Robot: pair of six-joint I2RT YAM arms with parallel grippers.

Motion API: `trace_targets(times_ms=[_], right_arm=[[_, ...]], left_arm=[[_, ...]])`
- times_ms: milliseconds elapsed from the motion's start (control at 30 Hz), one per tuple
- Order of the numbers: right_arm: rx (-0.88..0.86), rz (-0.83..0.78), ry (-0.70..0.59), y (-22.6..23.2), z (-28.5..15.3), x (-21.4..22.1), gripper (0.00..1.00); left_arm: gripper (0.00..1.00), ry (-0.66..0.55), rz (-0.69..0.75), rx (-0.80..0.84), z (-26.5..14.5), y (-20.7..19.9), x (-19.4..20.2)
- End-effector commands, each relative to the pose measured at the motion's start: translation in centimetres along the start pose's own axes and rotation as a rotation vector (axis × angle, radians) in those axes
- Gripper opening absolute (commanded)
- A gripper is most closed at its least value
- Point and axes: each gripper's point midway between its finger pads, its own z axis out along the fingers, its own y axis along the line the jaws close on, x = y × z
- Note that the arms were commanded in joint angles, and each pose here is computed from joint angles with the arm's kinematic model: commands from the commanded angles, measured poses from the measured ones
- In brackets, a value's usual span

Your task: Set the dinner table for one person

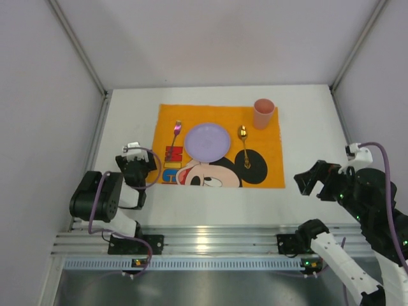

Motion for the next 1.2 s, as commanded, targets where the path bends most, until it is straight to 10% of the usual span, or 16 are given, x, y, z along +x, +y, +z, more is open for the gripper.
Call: trace_targets(times_ms=[0, 533, 867, 1167], right_arm=[[0.011, -0.036, -0.065, 0.8, 0.0, -3.5, 1.00], [0.053, -0.093, -0.170, 2.9, 4.0, -10.5, 1.00], [-0.177, 0.121, 0.012, 4.1, 5.9, 0.2, 1.00], [-0.264, 0.082, 0.001, 5.7, 7.7, -0.3, 1.00]], left_arm=[[0.98, -0.159, -0.061, 0.061, 1.4, -1.5, -4.3], [0.98, -0.079, -0.034, 0.087, 2.9, -2.3, -3.6], [0.98, -0.081, -0.031, 0.087, 2.9, -2.3, -3.6], [0.99, -0.081, -0.033, 0.086, 2.9, -2.3, -3.6]])
